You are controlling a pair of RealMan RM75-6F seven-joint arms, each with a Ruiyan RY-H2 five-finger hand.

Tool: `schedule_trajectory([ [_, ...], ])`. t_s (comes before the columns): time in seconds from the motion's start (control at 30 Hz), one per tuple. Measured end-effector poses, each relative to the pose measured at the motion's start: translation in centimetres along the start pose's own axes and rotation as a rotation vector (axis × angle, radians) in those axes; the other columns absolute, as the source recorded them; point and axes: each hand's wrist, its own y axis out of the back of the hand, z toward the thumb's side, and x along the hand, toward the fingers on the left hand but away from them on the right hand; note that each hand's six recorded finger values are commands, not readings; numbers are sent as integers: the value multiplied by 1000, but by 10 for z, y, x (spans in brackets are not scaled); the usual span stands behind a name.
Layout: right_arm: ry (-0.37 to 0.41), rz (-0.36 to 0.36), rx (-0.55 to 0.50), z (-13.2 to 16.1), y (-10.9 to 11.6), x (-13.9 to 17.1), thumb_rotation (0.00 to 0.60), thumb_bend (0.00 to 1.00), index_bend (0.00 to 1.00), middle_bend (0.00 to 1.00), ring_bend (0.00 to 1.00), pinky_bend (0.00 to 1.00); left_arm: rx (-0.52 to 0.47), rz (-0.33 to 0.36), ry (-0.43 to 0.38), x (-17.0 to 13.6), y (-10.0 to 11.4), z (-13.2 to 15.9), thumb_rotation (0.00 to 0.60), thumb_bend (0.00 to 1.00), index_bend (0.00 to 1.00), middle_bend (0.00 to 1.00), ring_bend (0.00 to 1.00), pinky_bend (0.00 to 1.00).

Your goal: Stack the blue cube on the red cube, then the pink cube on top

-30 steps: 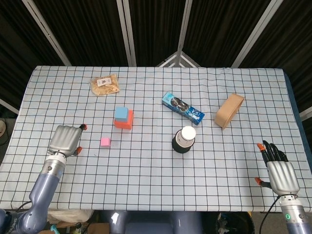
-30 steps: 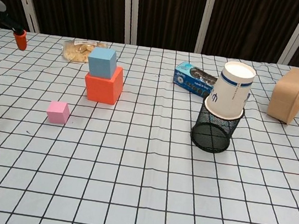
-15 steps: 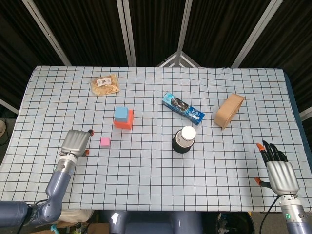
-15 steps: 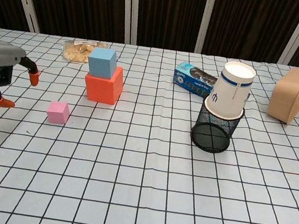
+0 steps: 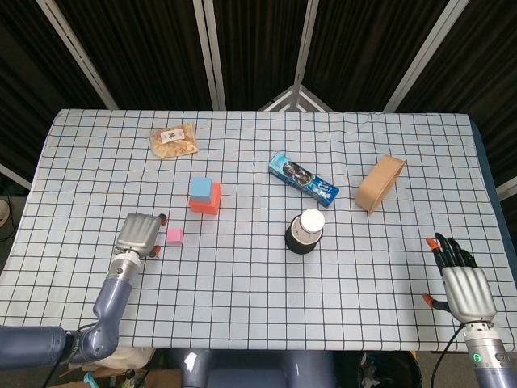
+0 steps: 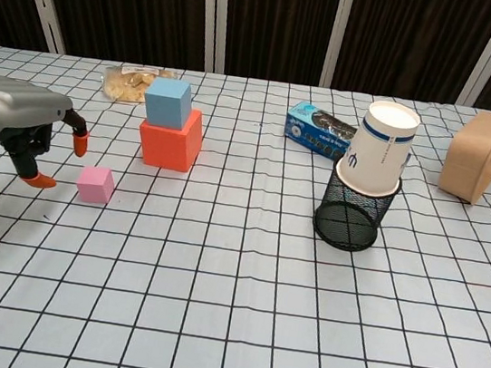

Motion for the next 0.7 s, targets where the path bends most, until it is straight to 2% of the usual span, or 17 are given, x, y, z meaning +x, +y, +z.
schedule_trajectory([
  [0.7,0,-1,-1,-1,0,0,600,108,0,0,0,172,10,0,-6,10,-4,14,600,349,350,947,823,852],
])
